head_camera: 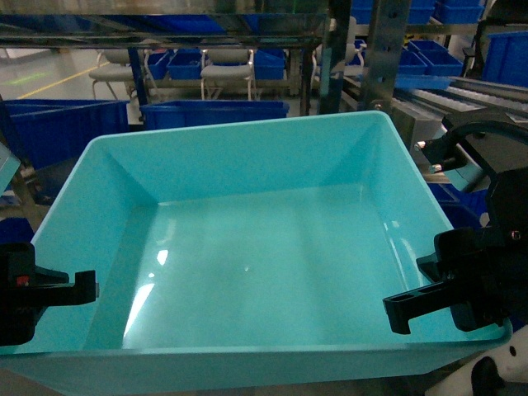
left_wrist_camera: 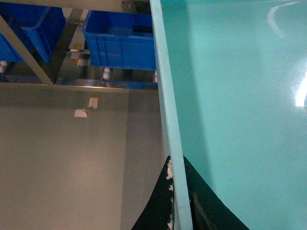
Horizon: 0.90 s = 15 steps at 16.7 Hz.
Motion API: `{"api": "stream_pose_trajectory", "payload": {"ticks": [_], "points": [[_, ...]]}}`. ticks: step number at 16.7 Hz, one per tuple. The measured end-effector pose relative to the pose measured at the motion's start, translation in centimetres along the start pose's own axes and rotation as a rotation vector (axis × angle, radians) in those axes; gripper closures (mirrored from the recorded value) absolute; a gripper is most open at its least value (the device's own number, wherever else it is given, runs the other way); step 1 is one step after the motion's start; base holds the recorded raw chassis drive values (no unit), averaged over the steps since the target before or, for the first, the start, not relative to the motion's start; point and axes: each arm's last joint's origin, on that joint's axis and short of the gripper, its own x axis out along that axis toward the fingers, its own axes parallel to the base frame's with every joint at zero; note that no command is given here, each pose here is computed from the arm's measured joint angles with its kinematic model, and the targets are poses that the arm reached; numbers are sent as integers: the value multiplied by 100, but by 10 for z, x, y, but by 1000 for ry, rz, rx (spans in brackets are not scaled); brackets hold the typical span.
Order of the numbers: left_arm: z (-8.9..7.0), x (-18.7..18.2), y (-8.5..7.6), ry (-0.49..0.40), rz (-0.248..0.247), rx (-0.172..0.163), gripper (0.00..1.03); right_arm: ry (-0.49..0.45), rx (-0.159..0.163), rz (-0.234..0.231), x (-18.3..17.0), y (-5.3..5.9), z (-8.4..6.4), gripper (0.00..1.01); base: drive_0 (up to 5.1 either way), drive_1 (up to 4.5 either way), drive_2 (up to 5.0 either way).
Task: Organize blue bins on left shelf correctly
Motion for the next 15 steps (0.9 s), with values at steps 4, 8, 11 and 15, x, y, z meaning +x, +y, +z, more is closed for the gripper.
{"api": "stream_pose_trajectory", "payload": {"ticks": [4,8,11,15], "points": [[0,0,0,0,0,0,101,0,0,0,0,0,0,99,-326,399,-29],[0,0,0,-2,-1,0,101,-1,0,0,0,0,0,99,-166,430,-280],[0,0,0,-2,-1,0,101,-2,0,0,0,0,0,99,-373,474,-68],[0,0,0,-1,0,0,101,0,0,0,0,0,0,99,-455,410,-21]]}}
